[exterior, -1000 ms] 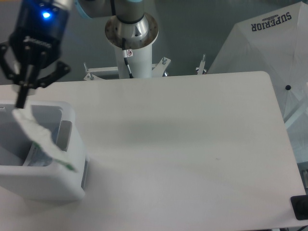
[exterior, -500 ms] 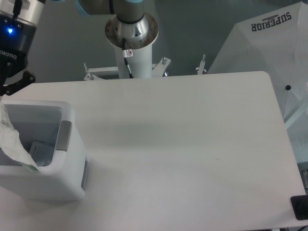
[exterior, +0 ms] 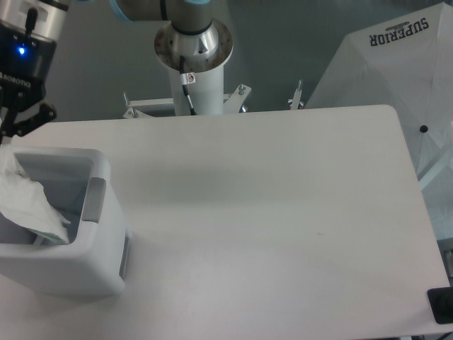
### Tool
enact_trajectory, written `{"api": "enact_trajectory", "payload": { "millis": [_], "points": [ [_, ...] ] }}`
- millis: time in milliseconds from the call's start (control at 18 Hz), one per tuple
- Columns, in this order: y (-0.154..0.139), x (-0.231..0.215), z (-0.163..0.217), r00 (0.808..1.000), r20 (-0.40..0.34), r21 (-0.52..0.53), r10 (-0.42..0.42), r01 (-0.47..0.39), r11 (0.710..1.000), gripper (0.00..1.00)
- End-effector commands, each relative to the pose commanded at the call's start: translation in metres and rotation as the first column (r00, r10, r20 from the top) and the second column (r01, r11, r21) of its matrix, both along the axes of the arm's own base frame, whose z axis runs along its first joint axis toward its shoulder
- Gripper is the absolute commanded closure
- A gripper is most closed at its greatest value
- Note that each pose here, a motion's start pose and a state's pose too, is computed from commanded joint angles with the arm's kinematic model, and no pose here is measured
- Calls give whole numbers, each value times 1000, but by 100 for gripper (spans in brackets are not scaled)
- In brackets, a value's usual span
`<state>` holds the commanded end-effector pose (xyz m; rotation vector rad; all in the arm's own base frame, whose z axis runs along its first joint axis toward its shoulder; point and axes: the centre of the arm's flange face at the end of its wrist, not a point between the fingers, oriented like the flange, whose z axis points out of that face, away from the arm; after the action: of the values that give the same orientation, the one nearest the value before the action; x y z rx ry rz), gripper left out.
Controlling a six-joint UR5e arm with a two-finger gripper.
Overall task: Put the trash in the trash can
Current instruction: 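Lower the packet into the bin and open the gripper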
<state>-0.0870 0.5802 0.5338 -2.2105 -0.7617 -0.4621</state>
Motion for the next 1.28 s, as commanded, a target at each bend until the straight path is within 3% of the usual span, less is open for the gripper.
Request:
{"api": "enact_trajectory", "payload": {
  "millis": [611,1278],
  "points": [
    [21,-10,-47,1000,31,-76,-2,4,997,100],
    [20,-16,-66,999,-33,-122,0,-4,993,100]
  ]
}}
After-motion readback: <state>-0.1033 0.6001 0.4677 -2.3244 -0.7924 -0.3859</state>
